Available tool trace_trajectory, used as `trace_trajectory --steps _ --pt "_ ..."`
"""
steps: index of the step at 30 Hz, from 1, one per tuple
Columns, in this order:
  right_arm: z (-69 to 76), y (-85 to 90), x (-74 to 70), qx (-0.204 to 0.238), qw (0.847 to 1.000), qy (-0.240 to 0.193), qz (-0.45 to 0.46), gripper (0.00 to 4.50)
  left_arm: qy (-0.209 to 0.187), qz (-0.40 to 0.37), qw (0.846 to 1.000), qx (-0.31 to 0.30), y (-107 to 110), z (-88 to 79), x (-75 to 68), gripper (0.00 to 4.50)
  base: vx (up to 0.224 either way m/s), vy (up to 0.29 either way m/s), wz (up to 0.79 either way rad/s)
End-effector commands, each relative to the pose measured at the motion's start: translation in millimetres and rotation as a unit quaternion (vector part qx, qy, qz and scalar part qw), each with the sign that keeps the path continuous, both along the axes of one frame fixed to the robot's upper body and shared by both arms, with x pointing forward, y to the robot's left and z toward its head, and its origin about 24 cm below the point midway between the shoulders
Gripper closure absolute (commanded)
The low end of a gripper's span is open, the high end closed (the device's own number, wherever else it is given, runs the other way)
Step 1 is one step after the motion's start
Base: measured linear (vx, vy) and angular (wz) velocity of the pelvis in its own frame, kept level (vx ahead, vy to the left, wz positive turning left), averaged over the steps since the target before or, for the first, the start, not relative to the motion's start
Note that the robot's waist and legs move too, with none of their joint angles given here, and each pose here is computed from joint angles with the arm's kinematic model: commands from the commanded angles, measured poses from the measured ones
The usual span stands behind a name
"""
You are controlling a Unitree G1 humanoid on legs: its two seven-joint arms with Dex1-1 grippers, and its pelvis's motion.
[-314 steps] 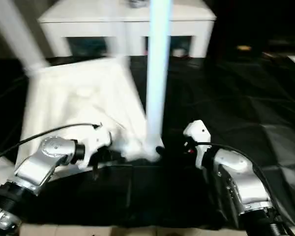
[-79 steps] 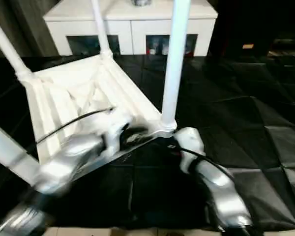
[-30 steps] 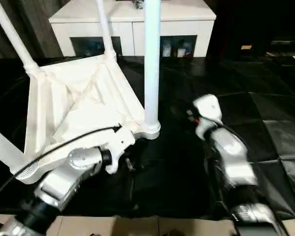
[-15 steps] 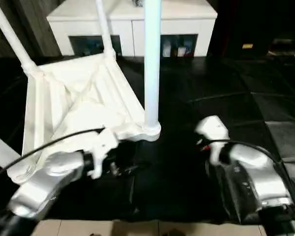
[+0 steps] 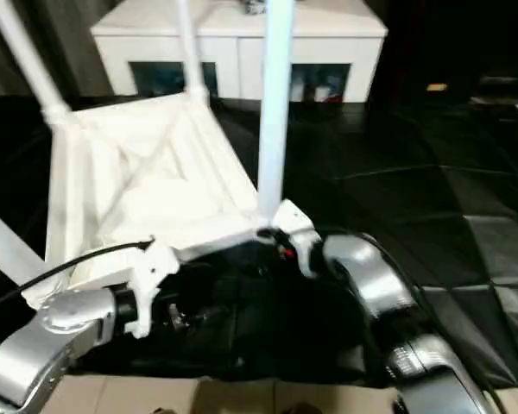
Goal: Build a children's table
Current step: Rotate table base
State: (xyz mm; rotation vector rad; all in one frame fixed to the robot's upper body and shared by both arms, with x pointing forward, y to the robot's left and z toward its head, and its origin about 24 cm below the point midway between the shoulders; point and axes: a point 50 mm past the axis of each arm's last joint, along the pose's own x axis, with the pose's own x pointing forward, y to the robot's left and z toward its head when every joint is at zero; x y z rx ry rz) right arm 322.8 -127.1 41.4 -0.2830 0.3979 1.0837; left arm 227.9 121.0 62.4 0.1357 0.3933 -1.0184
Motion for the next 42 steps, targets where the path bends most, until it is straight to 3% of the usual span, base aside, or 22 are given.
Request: trace_trajectory --steps 1,3,5,6,7,9,10,11,12,13,18,21,23,26,28,33,42 --pt "-4.0 -4.4 7.6 -0.02 0.999 -0.006 -0.031 0.36 -0.016 0.015 1.0 0.006 4 4.6 0.6 0.04 0.0 0.0 0.0" --pt "-3.5 -6.6 14.8 -0.022 0.998 -0.017 -0.061 0.36 -0.021 0.021 1.0 0.009 6 4.2 0.4 0.04 0.0 0.0 0.0" --pt "1.5 -15.0 29.4 -0.004 0.987 -0.042 -0.152 0.36 -0.031 0.036 0.999 0.011 9 2.4 1.3 0.04 0.0 0.0 0.0" --pt "6.5 -30.2 42.1 0.006 0.963 -0.069 -0.259 0.36 -0.037 0.047 0.998 0.012 10 0.3 1.7 0.04 0.0 0.0 0.0" --pt "9.0 -39.3 46.3 0.007 0.948 -0.083 -0.307 0.36 -0.039 0.051 0.998 0.011 11 -0.5 1.7 0.04 0.0 0.0 0.0" --pt "11.1 -47.7 49.2 0.007 0.933 -0.097 -0.347 0.36 -0.041 0.054 0.998 0.01 11 -1.2 1.7 0.04 0.0 0.0 0.0" --pt "13.9 -63.3 51.7 0.009 0.906 -0.113 -0.408 0.36 -0.046 0.06 0.997 0.003 10 -2.3 1.4 0.04 0.0 0.0 0.0" --pt "14.4 -71.1 52.2 0.012 0.893 -0.117 -0.435 0.36 -0.049 0.064 0.997 -0.002 10 -2.9 1.0 0.04 0.0 0.0 0.0" --pt "14.4 -71.1 52.2 0.012 0.893 -0.117 -0.435 0.36 -0.049 0.064 0.997 -0.002 10 -2.9 1.0 0.04 0.0 0.0 0.0" --pt "16.0 -78.8 52.2 0.006 0.879 -0.136 -0.457 0.36 -0.055 0.067 0.996 -0.013 9 -3.4 -0.8 0.04 0.0 0.0 0.0" --pt "15.1 -79.3 50.2 0.047 0.883 -0.13 -0.449 0.36 -0.056 0.057 0.996 -0.043 8 -5.1 -12.7 0.04 0.0 0.0 0.0" --pt "14.1 -77.5 47.1 0.059 0.893 -0.135 -0.426 0.36 -0.054 0.051 0.995 -0.062 9 -5.1 -18.9 0.04 0.0 0.0 0.0" --pt "12.2 -70.3 39.6 0.083 0.916 -0.139 -0.366 0.36 -0.056 0.046 0.994 -0.088 15 -4.1 -29.2 0.04 0.0 0.0 0.0" --pt "11.7 -66.5 33.9 0.089 0.929 -0.146 -0.328 0.36 -0.054 0.035 0.992 -0.107 18 -2.4 -35.5 0.04 0.0 0.0 0.0" --pt "11.6 -59.6 21.4 0.11 0.951 -0.138 -0.254 0.36 -0.018 0.011 0.989 -0.15 23 0.2 -44.7 0.04 0.0 0.0 0.0" --pt "14.1 -55.4 7.9 0.125 0.964 -0.134 -0.194 0.36 0.007 -0.005 0.981 -0.195 34 8.2 -52.9 0.04 0.0 0.0 0.0" --pt "21.3 -49.3 -14.0 0.132 0.976 -0.122 -0.122 0.36 0.005 0.057 0.984 -0.169 104 18.0 -53.4 0.04 0.0 0.0 0.0"
